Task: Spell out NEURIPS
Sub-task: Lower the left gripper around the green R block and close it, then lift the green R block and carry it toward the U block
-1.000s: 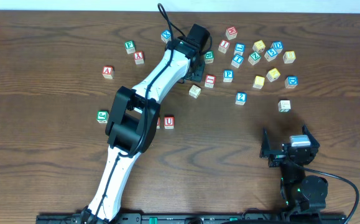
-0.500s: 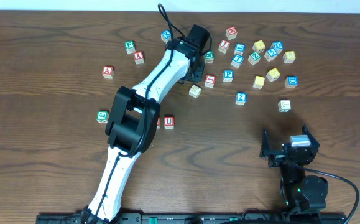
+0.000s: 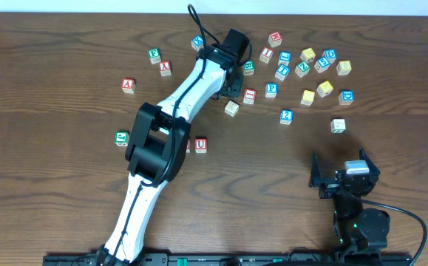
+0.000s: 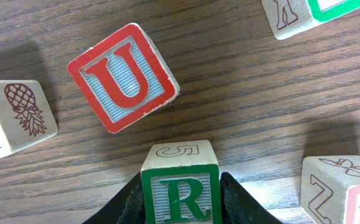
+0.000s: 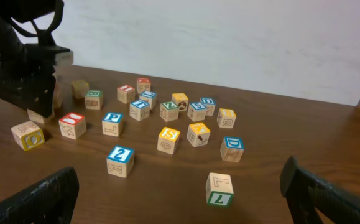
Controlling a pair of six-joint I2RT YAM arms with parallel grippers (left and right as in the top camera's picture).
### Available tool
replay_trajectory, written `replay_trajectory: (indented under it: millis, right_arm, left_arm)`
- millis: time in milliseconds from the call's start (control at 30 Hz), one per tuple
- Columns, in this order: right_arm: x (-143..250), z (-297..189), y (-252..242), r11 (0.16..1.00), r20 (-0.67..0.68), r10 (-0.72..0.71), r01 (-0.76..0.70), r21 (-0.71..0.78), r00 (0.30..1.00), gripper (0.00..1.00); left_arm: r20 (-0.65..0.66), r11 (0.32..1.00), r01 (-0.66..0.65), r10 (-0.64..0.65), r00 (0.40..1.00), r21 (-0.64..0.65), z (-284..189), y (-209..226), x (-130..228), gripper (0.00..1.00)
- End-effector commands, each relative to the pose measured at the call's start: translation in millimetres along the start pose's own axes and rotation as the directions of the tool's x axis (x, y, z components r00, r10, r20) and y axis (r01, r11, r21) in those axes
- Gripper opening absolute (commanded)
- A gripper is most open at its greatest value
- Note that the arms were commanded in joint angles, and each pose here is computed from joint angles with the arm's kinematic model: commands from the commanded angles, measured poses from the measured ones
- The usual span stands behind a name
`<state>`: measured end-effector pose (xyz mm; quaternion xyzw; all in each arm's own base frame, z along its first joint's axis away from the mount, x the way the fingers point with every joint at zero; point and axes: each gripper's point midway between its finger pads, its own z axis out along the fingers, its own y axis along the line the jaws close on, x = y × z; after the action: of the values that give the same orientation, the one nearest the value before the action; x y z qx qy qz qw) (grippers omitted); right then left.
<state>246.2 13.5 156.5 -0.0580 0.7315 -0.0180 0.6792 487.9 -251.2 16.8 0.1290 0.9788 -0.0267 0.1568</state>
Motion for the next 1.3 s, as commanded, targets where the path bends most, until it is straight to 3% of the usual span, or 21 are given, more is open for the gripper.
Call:
replay_trajectory:
  millis: [0,833,1033,1267]
  right_arm:
    - [2,0,-2,1.000,-0.005,0.015,-0.015,0.009,1.000,0.99]
    - [2,0,-2,1.000,-0.005,0.016,-0.016,0.009,1.000,0.99]
    - [1,0,-2,1.000,-0.005,0.016,-0.016,0.009,1.000,0.99]
    - [1,0,-2,1.000,-0.005,0.016,-0.016,0.009,1.000,0.99]
  left_arm:
    - [0.003,1.000,-0.005,0.005,1.000,-0.013,4,2,-3,0.35]
    - [0.016,1.000,-0.005,0.005,1.000,-0.010,-5,2,-6,0.32]
    - [0.054,1.000,-0.010,0.010,0.998,-0.007,-25,2,-15,0.32]
    - [0.132,0.999,-0.010,0.017,0.991,-0.051,-72,11,-31,0.25]
